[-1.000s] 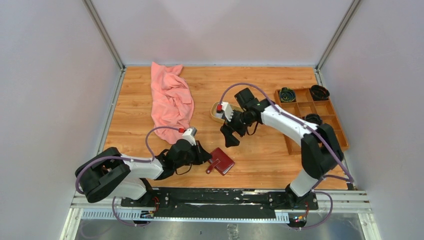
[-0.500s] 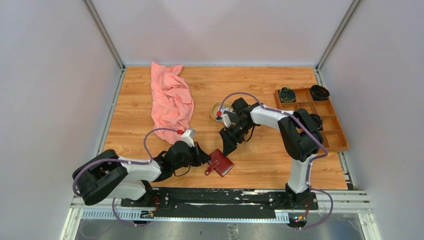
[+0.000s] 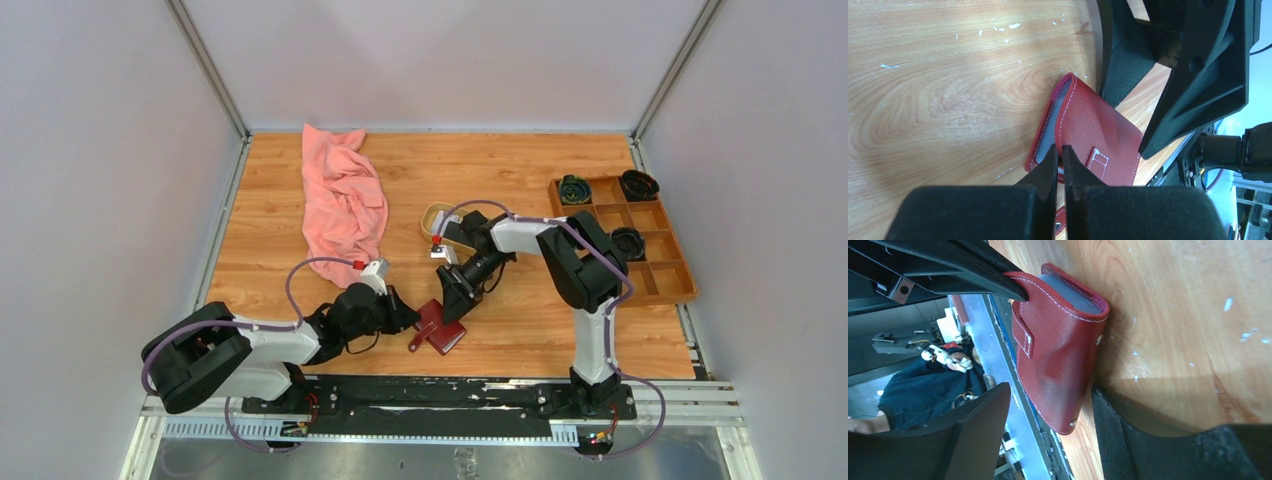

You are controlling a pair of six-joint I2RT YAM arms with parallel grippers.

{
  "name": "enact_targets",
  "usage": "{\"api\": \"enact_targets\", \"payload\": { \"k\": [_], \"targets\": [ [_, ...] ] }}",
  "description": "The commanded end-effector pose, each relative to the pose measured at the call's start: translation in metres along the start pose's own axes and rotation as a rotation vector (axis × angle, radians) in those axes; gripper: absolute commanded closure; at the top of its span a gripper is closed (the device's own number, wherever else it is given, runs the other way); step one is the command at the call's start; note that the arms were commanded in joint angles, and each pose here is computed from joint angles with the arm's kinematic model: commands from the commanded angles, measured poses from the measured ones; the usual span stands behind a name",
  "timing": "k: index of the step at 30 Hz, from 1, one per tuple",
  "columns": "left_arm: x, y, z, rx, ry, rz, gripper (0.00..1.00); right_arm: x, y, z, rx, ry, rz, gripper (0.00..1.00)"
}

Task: Put the credit cards into the card holder
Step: Turn over the card holder at the center of the board.

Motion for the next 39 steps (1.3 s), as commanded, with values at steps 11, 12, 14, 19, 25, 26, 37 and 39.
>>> {"api": "enact_targets", "payload": {
  "k": [11,12,14,19,25,26,37,39],
  "targets": [
    [-0.019,-0.009,0.023,0.098,0.022,0.079,1.00,-0.016,0.030,-0.023,-0.064,0.133,0.124,0.71],
    [-0.019,-0.010,0.022,0.095,0.023,0.076,1.00,-0.014,0.030,-0.021,-0.052,0.126,0.119,0.76],
    [-0.018,-0.011,0.021,0.086,0.024,0.069,1.00,-0.012,0.029,-0.018,-0.031,0.113,0.108,0.84],
    [-0.009,-0.018,0.010,0.018,0.015,0.012,0.77,-0.003,0.022,-0.006,-0.003,0.049,0.070,0.95],
    [0.010,-0.038,-0.009,-0.096,0.025,-0.119,0.40,0.009,-0.001,0.011,-0.059,-0.087,0.001,0.98],
    [0.013,-0.042,-0.012,-0.112,0.038,-0.133,0.37,0.010,-0.006,0.013,-0.084,-0.114,-0.009,0.98],
    [0.038,-0.080,-0.020,-0.070,0.180,-0.231,0.28,0.018,-0.078,0.044,-0.469,-0.365,-0.120,1.00],
    [0.040,-0.086,-0.019,-0.043,0.204,-0.230,0.27,0.017,-0.095,0.050,-0.570,-0.405,-0.114,1.00]
  ]
}}
Point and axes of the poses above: each gripper's point midway between its finger pads, its own y axis out along the fingers, its own z axis along the line the jaws close on, x = y × z, the point moved 8 cm from there along -y, back along the fingers, and after that the axes turned 1 degree about -y, right-handed, at the moved point
